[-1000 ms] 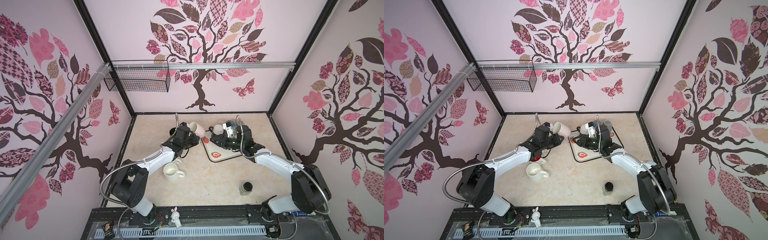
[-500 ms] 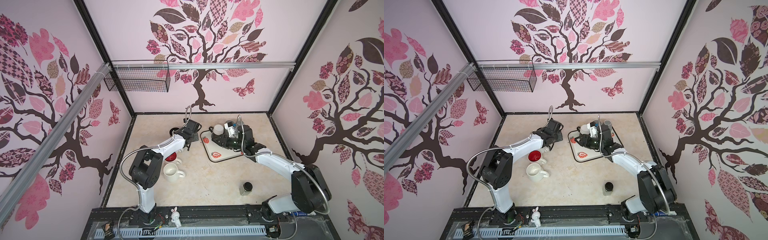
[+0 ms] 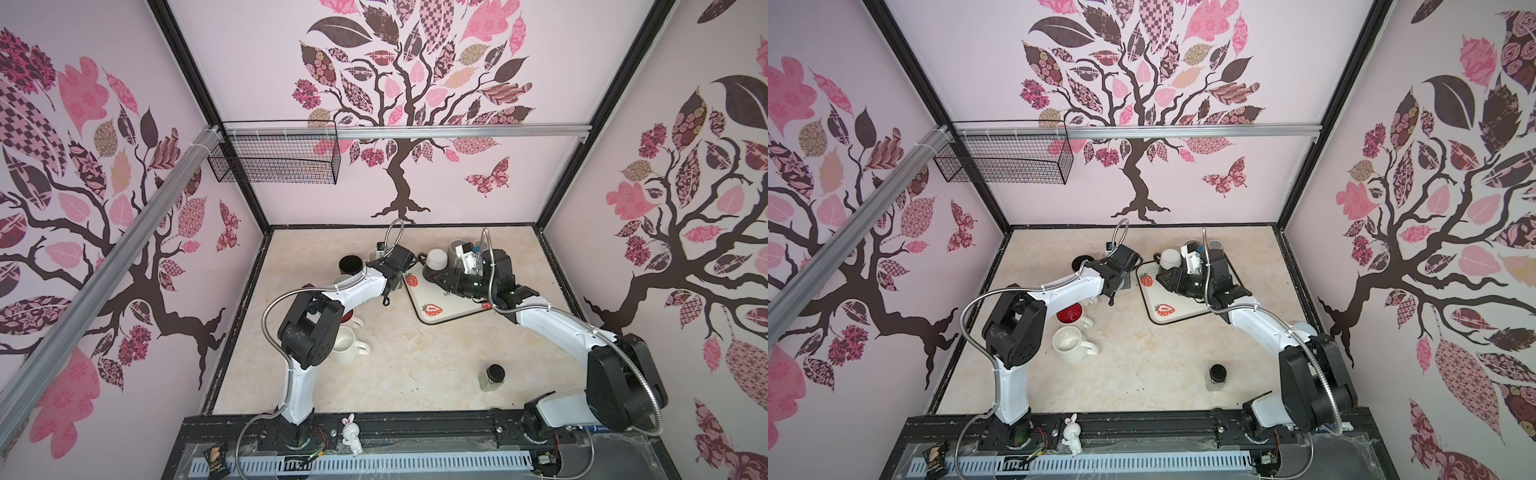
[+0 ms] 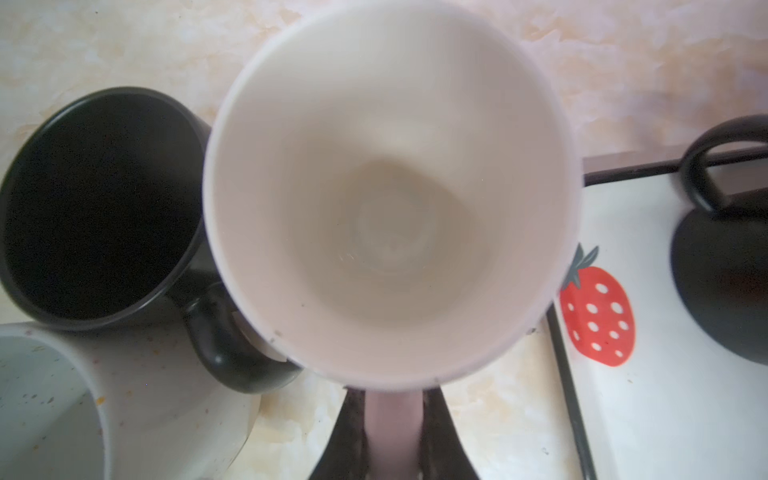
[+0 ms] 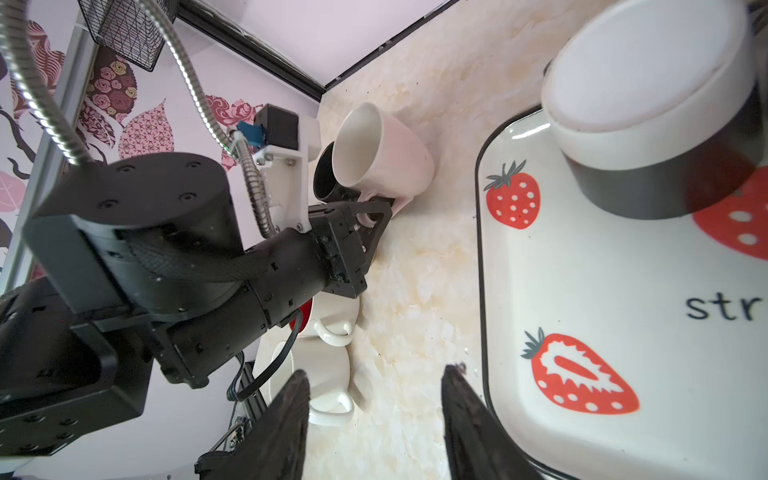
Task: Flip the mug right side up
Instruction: 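Lower the pink mug upright onto the table beside the black mug, open left gripper, then grasp the black-and-white mug's handle with the left gripper while the right gripper hovers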
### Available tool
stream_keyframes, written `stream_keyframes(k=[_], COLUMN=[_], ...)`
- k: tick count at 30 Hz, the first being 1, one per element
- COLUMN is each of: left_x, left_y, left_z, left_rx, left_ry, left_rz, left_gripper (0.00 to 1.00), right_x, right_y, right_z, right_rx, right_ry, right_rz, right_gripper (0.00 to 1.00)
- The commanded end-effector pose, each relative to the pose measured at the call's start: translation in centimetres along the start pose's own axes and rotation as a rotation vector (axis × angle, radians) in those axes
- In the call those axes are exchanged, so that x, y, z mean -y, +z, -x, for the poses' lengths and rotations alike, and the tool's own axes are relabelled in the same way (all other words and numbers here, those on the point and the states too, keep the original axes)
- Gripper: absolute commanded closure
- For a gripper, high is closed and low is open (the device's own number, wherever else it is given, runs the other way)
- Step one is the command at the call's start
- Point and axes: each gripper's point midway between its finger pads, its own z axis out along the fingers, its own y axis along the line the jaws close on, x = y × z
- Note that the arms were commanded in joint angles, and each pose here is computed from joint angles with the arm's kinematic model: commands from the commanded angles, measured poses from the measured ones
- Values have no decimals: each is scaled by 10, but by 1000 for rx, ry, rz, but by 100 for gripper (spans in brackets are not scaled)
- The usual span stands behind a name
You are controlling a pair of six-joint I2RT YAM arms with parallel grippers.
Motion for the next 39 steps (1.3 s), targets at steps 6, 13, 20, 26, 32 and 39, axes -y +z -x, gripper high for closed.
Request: stream_keyframes(k=[6, 13, 20, 26, 32, 39], left_x=[-2, -3, -7, -8, -7, -23], left_y=[-10, -14, -38, -69, -94, -112], left_z=[24, 23, 35, 49, 53, 46], left_rx=[73, 64, 86, 112, 123, 137], left_ry=[-67, -76, -84, -87, -90, -78], left_rz=[7, -4, -42, -125, -206, -237], left_gripper=[83, 68, 62, 58, 57, 56], right_x=[19, 31, 38, 57, 84, 110], right_y=[-11, -1, 26, 63, 86, 99], right_z=[34, 67, 95, 94, 94, 79], right_rx=[36, 52, 24, -84, -135, -248], right_ry=[-174, -250, -343, -404, -436, -469], right_rz=[-225, -362, -459, -544, -640, -772], right_gripper=[42, 40, 37, 34, 31, 30])
